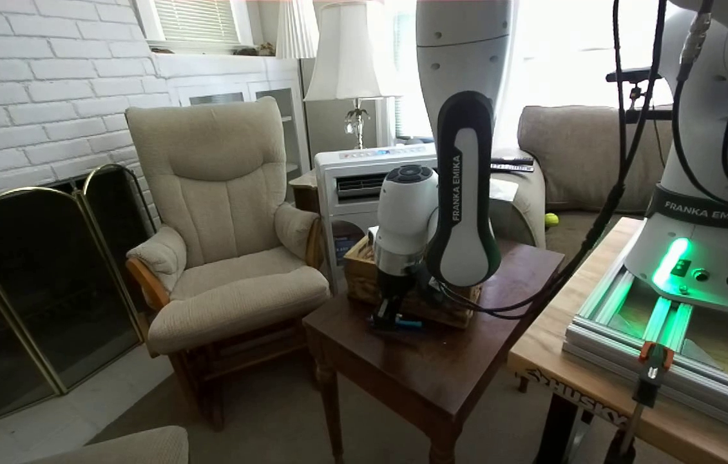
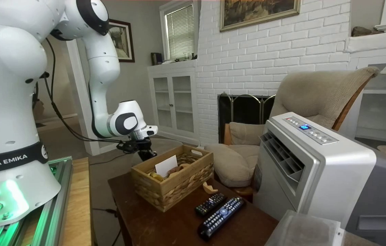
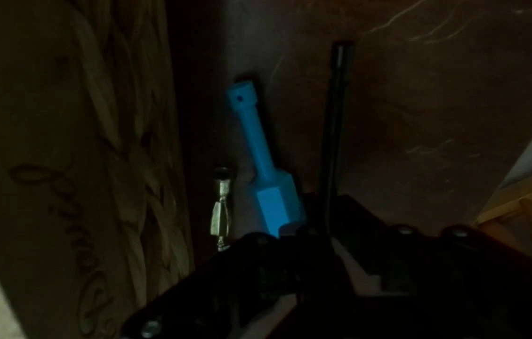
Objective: Remove the black pen from the wooden box, put it on the table, remove the wooden chip from the wooden box and put it on the table
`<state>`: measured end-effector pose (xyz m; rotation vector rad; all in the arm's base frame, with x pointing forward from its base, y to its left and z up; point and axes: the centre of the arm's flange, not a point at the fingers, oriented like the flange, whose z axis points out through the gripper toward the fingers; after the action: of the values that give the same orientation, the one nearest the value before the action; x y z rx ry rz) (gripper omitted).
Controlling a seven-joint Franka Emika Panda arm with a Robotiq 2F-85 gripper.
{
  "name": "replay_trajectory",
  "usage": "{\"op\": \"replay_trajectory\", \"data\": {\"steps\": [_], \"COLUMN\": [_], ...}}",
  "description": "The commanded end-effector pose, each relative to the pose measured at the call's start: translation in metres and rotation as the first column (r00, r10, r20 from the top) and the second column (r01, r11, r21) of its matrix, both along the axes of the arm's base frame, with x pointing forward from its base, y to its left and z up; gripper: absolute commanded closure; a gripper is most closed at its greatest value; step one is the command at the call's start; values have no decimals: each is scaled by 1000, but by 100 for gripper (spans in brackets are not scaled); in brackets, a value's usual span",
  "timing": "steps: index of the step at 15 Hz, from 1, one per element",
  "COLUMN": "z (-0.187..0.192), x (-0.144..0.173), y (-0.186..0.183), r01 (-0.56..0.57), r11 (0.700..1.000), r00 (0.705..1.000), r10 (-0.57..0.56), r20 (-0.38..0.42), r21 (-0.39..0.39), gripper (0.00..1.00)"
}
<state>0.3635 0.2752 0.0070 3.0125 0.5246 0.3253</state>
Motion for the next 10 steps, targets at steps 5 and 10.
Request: {"op": "replay_trajectory", "data": {"steps": [5, 10], "z": [1, 57], "x": [-2, -13], "y": [1, -9], "r01": [13, 41], "r11": [1000, 999], "r00": [1000, 999], "r10": [-13, -40], "r20": [-1, -35], "r21": [-22, 15], "gripper": [26, 0]}}
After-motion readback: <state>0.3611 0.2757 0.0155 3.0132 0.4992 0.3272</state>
